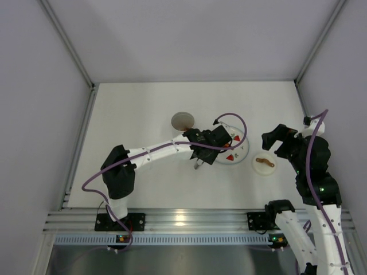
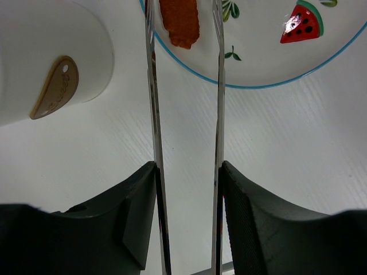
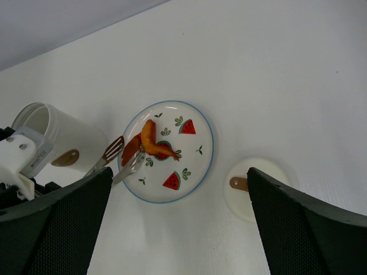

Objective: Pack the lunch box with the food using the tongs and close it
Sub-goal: Pick up the fake food from the plate.

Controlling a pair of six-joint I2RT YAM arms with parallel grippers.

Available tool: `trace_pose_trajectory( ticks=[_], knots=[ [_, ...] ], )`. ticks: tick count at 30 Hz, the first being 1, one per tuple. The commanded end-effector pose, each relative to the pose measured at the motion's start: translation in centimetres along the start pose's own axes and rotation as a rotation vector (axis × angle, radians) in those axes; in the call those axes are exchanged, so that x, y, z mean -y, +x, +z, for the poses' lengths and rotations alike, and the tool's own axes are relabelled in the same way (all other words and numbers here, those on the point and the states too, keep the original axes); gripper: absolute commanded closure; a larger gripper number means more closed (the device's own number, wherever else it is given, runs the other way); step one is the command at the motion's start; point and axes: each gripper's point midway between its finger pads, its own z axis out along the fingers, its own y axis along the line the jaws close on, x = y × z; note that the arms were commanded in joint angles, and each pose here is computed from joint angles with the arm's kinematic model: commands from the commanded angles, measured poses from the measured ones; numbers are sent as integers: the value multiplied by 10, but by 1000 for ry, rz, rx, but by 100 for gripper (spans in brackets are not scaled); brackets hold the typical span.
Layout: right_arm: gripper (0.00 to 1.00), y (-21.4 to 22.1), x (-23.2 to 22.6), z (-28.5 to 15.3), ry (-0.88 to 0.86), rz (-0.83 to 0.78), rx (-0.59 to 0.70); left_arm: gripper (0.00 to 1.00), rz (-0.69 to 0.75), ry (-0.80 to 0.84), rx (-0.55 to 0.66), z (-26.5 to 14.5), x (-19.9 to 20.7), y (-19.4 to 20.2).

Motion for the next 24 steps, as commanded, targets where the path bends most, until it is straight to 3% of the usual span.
trace_pose_trajectory(
  ticks=[1,7,24],
  knots=[
    [0,-3,5,-1,17,-9,15,48,-1,21,23,4,5,-6],
    [0,-3,4,-2,16,-9,18,50,-7,31,21,0,5,-5],
    [1,-7,3,-4,15,-5,26,77,-7,72,50,-23,5,-13]
  ],
)
